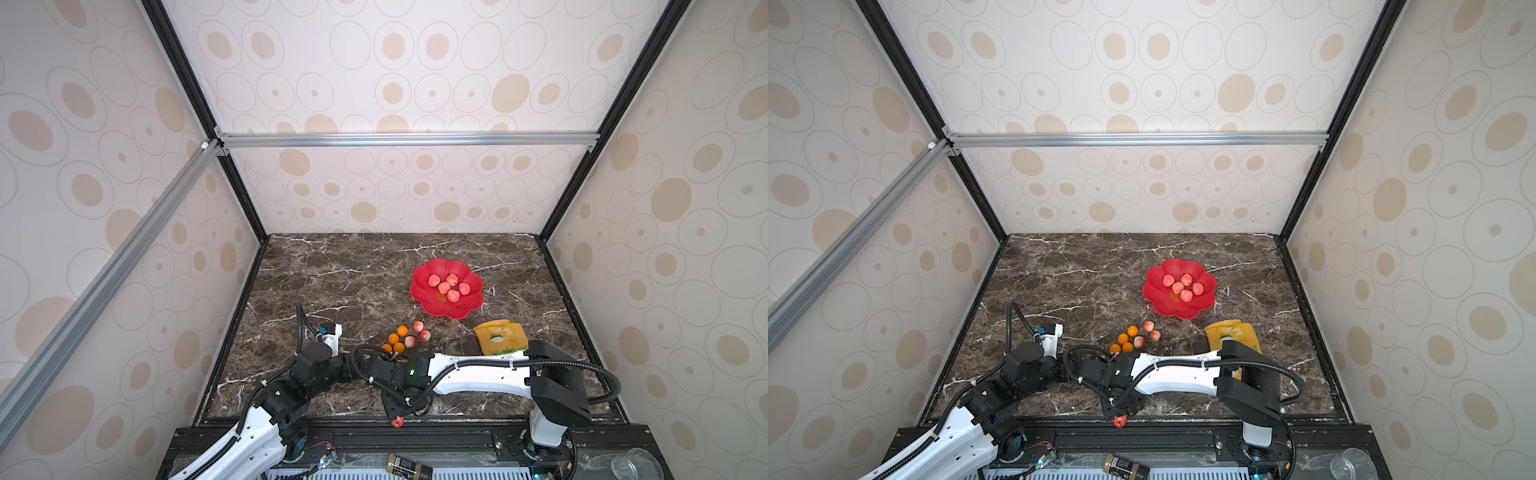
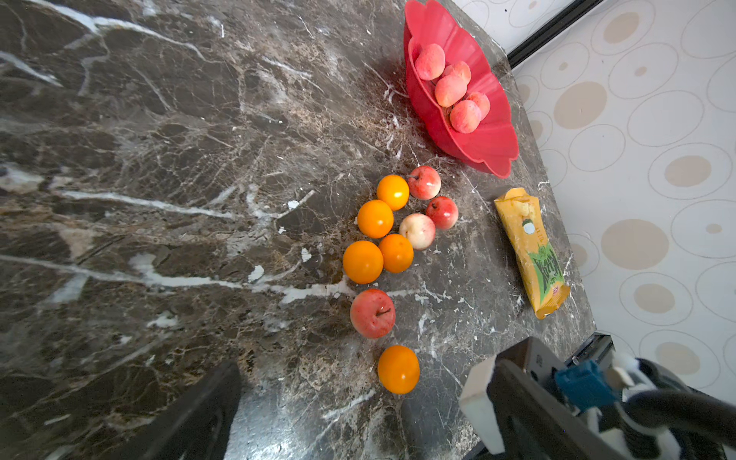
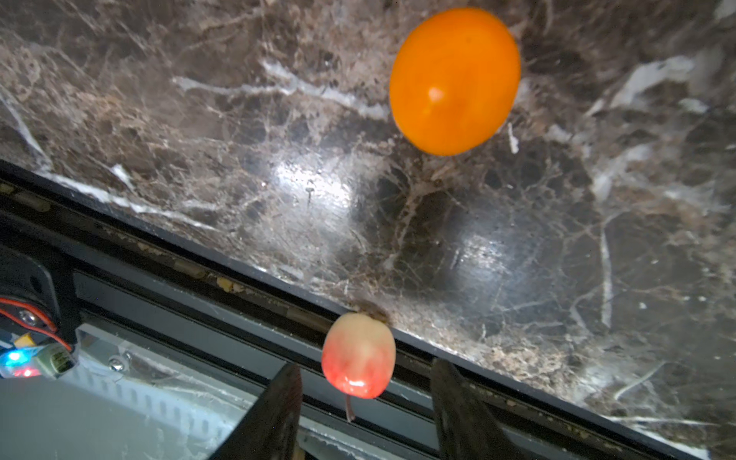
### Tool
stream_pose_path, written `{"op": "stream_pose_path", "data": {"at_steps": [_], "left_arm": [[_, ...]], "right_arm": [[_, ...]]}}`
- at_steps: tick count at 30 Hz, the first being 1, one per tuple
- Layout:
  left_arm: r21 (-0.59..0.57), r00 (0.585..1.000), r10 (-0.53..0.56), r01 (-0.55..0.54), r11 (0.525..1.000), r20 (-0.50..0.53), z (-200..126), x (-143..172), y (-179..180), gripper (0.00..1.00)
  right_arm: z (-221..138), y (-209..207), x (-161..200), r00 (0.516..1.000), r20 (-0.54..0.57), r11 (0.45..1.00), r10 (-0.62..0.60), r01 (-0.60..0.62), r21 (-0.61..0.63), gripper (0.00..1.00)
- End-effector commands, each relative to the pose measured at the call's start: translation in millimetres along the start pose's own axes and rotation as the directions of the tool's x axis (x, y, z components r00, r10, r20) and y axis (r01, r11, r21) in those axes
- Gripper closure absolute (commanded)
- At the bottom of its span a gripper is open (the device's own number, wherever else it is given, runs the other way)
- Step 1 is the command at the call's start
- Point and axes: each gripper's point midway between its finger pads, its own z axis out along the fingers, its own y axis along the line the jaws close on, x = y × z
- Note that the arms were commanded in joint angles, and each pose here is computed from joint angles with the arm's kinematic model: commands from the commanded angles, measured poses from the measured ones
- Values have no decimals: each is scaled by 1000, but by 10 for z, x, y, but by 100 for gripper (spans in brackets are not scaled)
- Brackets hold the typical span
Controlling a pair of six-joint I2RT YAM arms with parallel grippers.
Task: Arrange fruit in a fruit bowl
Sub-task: Pick up the fruit from the bottom-center of the table.
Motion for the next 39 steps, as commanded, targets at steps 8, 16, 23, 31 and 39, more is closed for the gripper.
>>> {"op": "stream_pose_path", "data": {"at_steps": [8,16,23,31,39], "left_arm": [[-13,1000,-24,24,1000,15,6,-31,37,1],[-21,1000,-18,18,1000,14,14,-26,55,1],[-22,1000,-18,18,1000,17,8,-36,58,1],[-27,1000,-15,16,1000,18,8,-43,67,1],[-28,1000,-12,13,1000,18,6,-41,69,1]], "right_arm": [[86,49,58,999,-34,1000,26,-26,8,45],[165,41,95,998,-55,1000,25,-25,13,48],[209,45,114,997,-74,1000,19,-17,17,48],[236,41,134,996,-89,1000,16,-14,23,49],[276,51,149,995,-100,1000,16,-14,21,50]]}}
